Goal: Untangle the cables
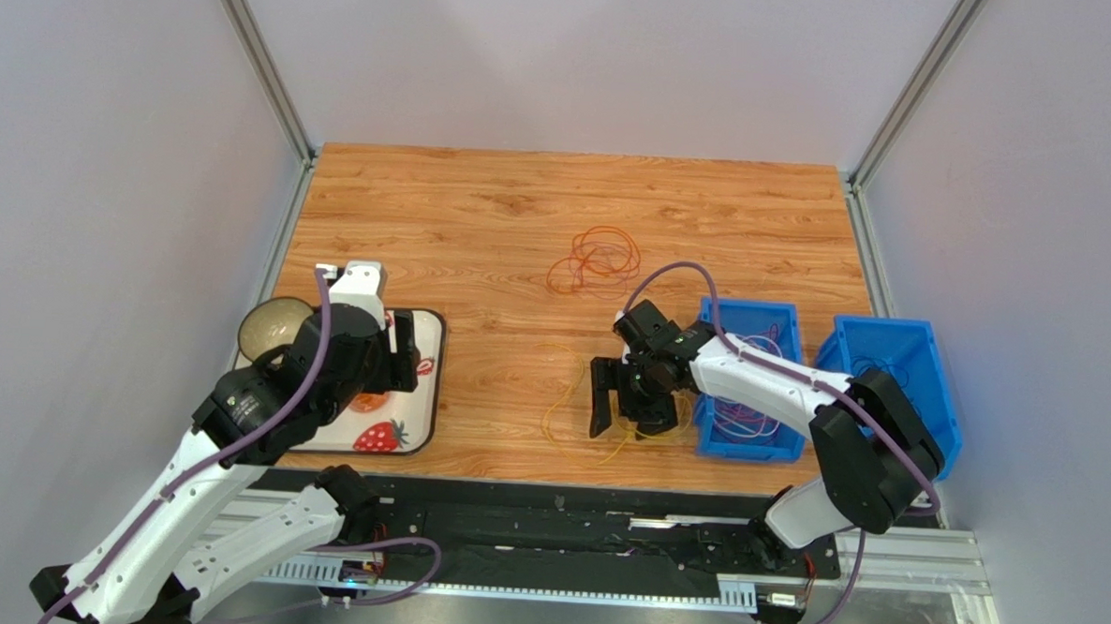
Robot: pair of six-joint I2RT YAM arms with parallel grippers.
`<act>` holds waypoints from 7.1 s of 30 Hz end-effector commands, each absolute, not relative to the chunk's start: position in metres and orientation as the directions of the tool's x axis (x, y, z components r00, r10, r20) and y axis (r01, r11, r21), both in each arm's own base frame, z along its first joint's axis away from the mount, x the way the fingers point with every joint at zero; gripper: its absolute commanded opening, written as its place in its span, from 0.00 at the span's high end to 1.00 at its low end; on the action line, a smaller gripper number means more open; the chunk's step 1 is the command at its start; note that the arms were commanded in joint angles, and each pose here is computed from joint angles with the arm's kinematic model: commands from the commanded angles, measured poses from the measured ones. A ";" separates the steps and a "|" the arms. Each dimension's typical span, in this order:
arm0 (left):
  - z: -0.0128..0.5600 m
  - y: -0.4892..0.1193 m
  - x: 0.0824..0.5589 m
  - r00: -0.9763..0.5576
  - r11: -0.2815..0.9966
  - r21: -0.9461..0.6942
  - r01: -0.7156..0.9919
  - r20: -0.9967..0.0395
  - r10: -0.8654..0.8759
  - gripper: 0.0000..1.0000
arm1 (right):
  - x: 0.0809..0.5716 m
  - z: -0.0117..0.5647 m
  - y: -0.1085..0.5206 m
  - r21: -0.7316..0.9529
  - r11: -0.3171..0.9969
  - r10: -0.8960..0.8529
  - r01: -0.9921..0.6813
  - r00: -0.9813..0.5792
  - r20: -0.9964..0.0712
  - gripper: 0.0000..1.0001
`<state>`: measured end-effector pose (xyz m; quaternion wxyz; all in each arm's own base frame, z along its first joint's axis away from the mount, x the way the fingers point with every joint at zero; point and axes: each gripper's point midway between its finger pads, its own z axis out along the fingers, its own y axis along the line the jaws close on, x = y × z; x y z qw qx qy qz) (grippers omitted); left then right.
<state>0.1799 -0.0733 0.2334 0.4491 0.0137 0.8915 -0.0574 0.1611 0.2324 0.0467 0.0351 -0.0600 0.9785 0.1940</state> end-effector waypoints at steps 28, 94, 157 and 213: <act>0.239 -0.073 0.183 -0.565 0.992 -0.091 0.089 -0.825 -0.025 0.24 | 0.164 0.038 0.234 0.280 0.948 -0.122 -0.150 -0.986 -0.115 1.00; 0.235 -0.070 0.185 -0.572 0.995 -0.079 0.062 -0.820 -0.030 0.27 | 0.238 0.434 0.056 -0.001 0.987 0.048 0.161 -0.305 -0.951 1.00; 0.231 -0.070 0.186 -0.585 0.996 -0.071 0.047 -0.810 -0.030 0.29 | 0.248 0.341 0.046 0.006 0.977 0.096 0.211 -0.422 -0.901 1.00; 0.235 -0.071 0.185 -0.570 0.995 -0.079 0.067 -0.821 -0.027 0.29 | 0.269 0.087 0.071 0.245 0.935 0.337 0.257 -0.860 -0.382 1.00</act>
